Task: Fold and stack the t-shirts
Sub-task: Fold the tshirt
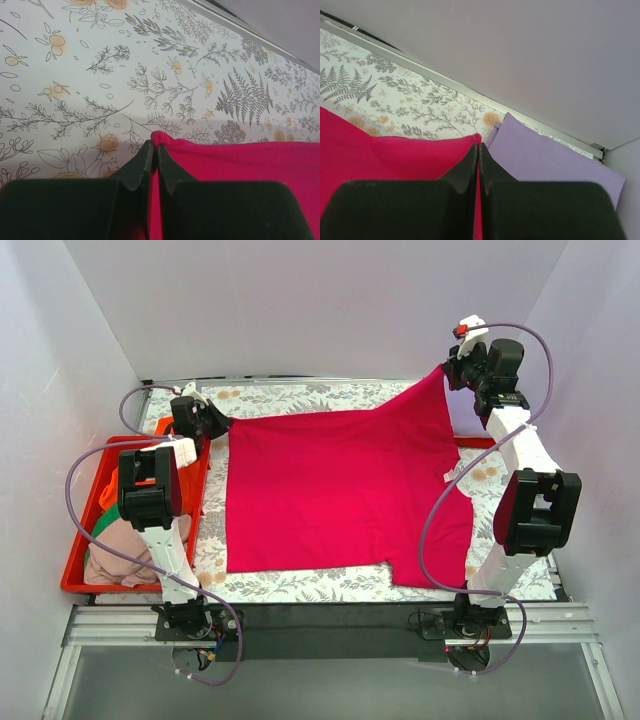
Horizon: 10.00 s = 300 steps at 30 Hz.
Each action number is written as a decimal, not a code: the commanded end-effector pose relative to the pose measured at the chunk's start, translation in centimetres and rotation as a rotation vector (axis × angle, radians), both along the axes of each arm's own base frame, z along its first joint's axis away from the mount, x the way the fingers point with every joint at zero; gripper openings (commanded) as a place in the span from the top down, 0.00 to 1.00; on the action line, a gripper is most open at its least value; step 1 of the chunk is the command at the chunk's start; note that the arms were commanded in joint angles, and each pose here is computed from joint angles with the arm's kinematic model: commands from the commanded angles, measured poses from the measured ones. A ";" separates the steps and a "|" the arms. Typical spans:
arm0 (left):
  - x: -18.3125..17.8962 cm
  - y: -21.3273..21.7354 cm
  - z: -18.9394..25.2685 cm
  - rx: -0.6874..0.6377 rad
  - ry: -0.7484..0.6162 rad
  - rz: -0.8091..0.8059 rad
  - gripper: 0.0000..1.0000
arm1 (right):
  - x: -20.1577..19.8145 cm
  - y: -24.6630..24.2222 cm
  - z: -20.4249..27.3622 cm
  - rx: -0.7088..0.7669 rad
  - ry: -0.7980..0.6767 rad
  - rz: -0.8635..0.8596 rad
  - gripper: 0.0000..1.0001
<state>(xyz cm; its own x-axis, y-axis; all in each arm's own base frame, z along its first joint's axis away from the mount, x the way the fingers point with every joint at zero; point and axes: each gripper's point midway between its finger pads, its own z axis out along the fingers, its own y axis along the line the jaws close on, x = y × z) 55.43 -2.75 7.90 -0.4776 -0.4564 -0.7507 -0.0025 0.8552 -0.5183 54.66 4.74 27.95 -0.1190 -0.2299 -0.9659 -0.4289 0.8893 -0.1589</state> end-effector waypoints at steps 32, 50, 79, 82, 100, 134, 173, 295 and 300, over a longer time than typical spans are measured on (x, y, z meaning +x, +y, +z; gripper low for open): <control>-4.9 0.2 3.8 0.026 -0.040 -0.028 1.00 | -8.3 0.1 -0.2 0.011 -0.012 0.002 0.99; -6.7 -0.2 5.3 0.023 -0.059 -0.037 1.00 | -10.0 -1.2 -0.4 -0.002 -0.021 -0.016 0.99; -13.3 -1.3 4.2 -0.010 -0.006 -0.043 1.00 | -15.7 -3.6 -5.3 0.005 0.068 -0.085 0.99; -14.1 -1.6 4.1 -0.021 0.008 -0.047 1.00 | -16.1 -3.8 -5.8 0.008 0.079 -0.093 0.99; -16.8 -2.3 2.6 -0.030 0.093 -0.055 1.00 | -17.4 -4.7 -7.6 0.018 0.115 -0.118 0.99; -20.9 -3.0 8.2 0.012 0.033 -0.081 0.52 | -23.5 -3.2 -14.3 -0.211 0.267 0.129 0.99; -23.2 -4.1 7.1 0.064 0.029 -0.196 0.52 | -13.8 3.4 -22.2 -0.006 0.850 0.449 0.37; -21.3 -2.3 -3.8 0.178 0.520 0.071 0.99 | -6.4 -8.1 -22.0 0.100 0.756 -0.067 0.46; -21.4 -2.2 -3.6 0.181 0.513 0.071 0.99 | -6.1 -8.3 -23.2 0.094 0.753 -0.078 0.40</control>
